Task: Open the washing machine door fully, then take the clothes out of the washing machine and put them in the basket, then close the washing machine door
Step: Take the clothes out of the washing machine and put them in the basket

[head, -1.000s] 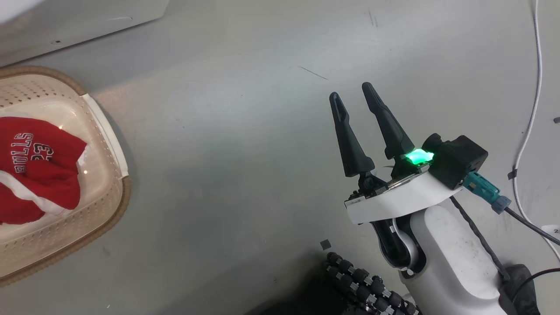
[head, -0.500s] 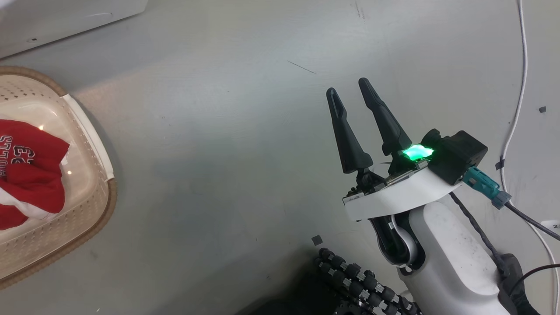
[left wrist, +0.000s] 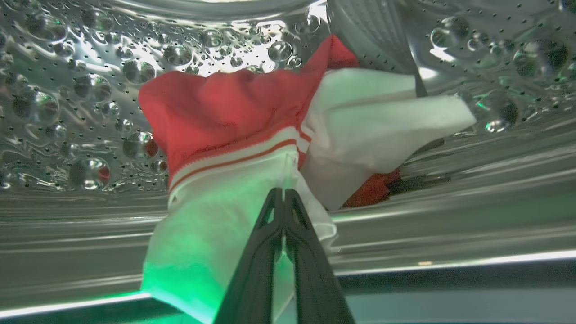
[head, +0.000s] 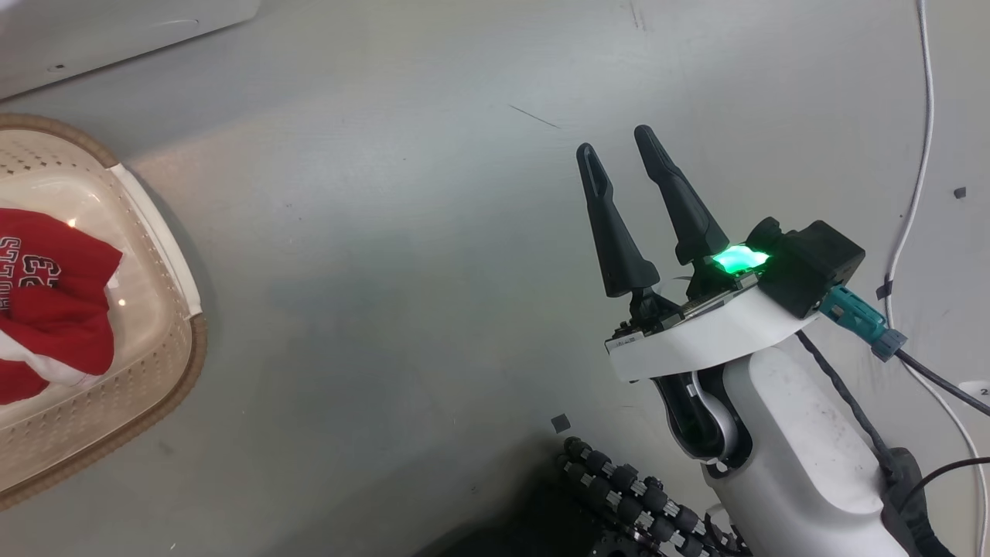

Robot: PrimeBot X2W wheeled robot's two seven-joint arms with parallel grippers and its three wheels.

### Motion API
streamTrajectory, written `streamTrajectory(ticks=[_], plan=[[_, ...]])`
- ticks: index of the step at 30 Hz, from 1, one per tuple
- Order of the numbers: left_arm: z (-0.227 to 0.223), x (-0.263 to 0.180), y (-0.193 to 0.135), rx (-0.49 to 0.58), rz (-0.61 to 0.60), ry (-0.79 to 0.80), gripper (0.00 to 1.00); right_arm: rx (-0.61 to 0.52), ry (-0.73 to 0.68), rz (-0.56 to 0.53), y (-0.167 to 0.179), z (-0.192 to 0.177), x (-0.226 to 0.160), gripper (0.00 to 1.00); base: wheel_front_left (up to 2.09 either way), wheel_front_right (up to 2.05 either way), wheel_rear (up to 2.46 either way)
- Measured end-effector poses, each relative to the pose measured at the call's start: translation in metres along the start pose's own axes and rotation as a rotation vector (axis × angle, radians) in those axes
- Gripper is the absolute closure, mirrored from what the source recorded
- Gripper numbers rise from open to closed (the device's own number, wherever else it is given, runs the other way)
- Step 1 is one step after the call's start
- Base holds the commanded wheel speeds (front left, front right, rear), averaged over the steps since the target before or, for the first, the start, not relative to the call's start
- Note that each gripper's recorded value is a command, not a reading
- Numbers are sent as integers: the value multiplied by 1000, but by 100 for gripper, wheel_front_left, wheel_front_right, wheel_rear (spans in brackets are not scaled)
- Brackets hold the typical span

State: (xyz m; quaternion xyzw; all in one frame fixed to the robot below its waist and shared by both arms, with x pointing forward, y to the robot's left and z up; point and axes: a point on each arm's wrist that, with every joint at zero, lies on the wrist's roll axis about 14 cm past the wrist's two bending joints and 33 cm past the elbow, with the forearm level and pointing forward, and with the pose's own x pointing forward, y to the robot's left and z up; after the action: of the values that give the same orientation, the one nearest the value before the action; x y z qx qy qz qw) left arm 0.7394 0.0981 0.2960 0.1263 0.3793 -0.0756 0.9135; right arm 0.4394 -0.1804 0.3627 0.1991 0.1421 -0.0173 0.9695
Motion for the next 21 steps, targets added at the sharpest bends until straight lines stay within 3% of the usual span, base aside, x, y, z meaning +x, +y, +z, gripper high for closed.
streamTrajectory(ticks=[7, 21], plan=[[27, -7, -3, -30, -15, -98, 100, 0, -2, 1, 0, 0, 2, 0, 0, 0, 0], [54, -22, -10, -308, -81, -281, 100, -6, -18, 22, 3, 4, 10, 0, 0, 0, 0]])
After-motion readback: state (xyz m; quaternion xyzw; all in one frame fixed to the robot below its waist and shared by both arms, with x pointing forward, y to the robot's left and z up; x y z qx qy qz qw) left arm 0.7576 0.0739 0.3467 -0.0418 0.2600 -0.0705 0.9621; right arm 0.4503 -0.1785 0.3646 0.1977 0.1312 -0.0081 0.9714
